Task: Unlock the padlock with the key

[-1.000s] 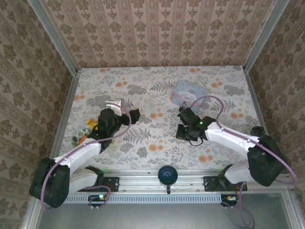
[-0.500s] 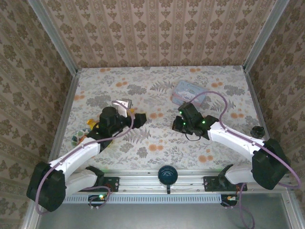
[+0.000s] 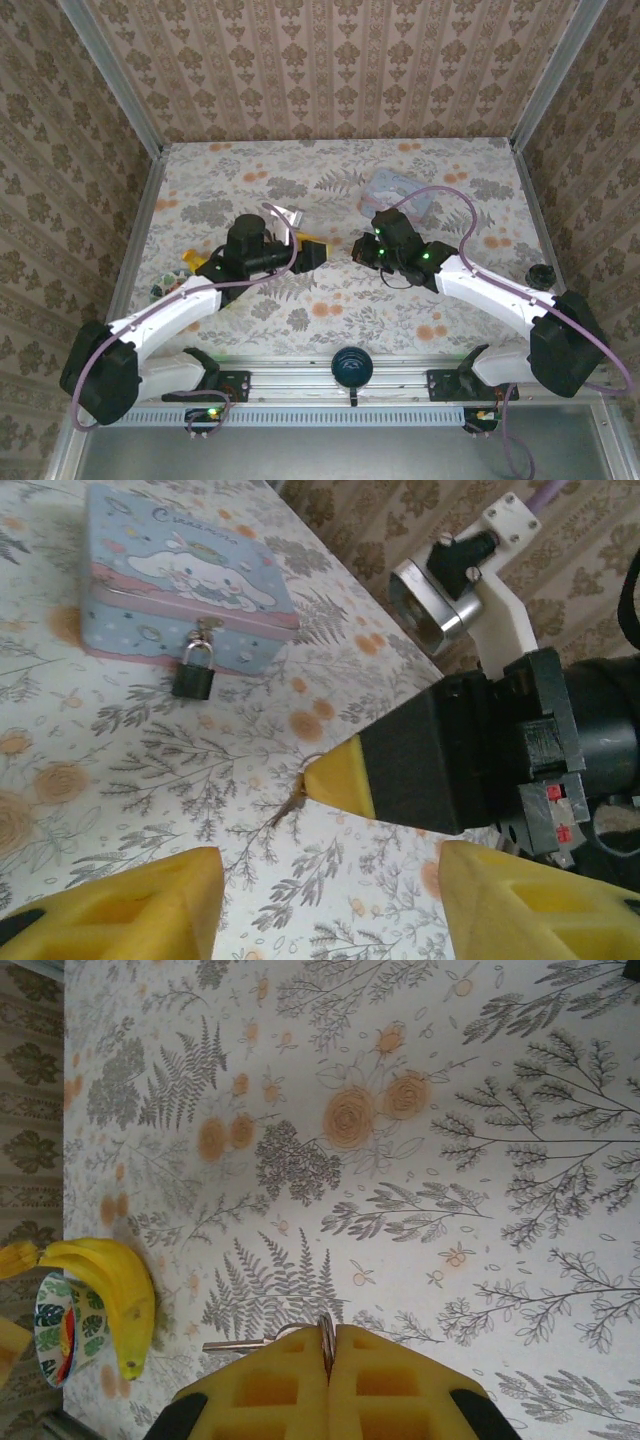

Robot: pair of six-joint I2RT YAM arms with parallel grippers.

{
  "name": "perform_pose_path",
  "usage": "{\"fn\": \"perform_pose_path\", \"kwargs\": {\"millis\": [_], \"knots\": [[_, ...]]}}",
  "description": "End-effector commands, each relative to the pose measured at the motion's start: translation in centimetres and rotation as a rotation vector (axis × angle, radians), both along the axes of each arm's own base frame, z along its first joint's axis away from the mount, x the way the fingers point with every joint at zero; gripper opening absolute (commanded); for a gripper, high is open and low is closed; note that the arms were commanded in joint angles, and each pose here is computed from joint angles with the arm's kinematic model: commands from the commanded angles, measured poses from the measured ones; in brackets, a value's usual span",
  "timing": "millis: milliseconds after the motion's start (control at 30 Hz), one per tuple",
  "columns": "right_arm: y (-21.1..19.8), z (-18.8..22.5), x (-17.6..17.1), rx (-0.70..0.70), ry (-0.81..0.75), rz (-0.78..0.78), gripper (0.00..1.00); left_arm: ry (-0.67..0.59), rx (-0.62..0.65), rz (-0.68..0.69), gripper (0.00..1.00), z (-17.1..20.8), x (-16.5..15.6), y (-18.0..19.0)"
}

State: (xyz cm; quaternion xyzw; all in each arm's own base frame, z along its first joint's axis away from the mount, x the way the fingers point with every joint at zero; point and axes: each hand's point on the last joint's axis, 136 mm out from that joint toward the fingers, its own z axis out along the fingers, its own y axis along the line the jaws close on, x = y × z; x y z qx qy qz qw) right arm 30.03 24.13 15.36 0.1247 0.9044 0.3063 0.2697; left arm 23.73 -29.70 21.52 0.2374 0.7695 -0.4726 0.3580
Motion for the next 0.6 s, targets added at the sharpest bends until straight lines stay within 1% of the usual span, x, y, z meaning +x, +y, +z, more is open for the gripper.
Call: {"fn": "perform_pose_path", "kwargs": {"millis": [0, 100, 300, 400, 567], "knots": [[1.1, 1.8, 0.4, 0.061, -0.031, 0.007, 0.0, 0.022, -0.018, -0.059, 0.54, 0.2, -0.7, -0.9], [1.3, 2.0, 0.4, 0.072, -0.033, 0.012, 0.0, 0.04, -0.012, -0.066, 0.46, -0.4, -0.5, -1.2], [1.7, 2.4, 0.6, 0.096, -0.044, 0.016, 0.0, 0.045, -0.01, -0.073, 0.35, -0.8, 0.0, -1.8], [2.1, 2.6, 0.6, 0.109, -0.046, 0.026, 0.0, 0.041, -0.01, -0.07, 0.32, -0.7, 0.6, -2.1], [2.3, 2.7, 0.6, 0.12, -0.049, 0.028, 0.0, 0.041, -0.035, -0.045, 0.29, -1.0, 1.5, -2.5]]}}
